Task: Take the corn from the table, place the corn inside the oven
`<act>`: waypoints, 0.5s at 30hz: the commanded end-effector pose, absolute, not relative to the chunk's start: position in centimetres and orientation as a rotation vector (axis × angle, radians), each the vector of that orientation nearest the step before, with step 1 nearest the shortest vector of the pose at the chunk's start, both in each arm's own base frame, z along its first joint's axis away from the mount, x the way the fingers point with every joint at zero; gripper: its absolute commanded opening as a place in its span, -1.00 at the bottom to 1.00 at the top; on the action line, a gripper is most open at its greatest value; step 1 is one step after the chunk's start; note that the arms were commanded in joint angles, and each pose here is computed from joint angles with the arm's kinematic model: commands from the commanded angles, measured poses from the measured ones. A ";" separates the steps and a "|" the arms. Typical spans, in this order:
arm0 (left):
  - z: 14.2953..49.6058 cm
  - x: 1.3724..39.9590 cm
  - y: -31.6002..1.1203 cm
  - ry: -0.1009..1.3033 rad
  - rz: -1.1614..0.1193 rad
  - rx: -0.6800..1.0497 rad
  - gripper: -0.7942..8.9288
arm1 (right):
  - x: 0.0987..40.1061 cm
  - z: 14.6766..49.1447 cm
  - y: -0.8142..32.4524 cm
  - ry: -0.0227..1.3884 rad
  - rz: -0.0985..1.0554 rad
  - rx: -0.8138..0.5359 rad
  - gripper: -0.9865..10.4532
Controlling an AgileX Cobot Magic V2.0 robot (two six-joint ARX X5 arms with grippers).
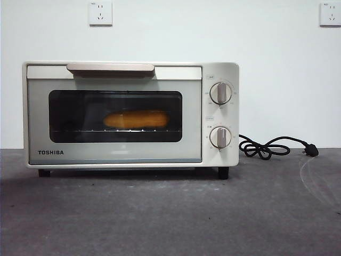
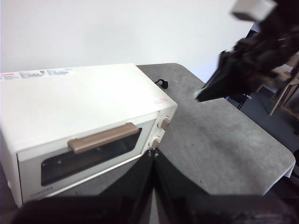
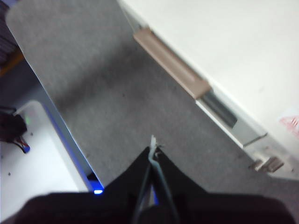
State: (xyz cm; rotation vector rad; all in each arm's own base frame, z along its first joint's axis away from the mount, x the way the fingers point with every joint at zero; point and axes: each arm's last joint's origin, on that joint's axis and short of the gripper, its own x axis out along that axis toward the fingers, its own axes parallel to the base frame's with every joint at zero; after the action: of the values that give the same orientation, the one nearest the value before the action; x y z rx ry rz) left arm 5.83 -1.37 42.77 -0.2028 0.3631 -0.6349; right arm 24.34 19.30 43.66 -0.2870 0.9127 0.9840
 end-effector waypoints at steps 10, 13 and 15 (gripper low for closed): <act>41.9 4.2 -1.3 0.425 -0.542 -0.197 -0.85 | 22.1 40.7 17.7 1.047 0.982 -0.326 -0.84; 41.7 3.7 -1.4 0.428 -0.525 -0.187 -0.85 | 21.0 40.3 16.9 1.059 0.980 -0.338 -0.84; 41.6 3.4 -1.3 0.435 -0.504 -0.181 -0.85 | 20.2 40.1 16.2 1.062 0.963 -0.349 -0.84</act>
State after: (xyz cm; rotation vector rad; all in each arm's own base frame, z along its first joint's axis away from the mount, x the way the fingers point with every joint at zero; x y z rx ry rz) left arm 3.59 -1.32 41.68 -0.1996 0.4402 -0.5051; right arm 20.58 16.47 40.44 -0.3318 1.0341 0.9628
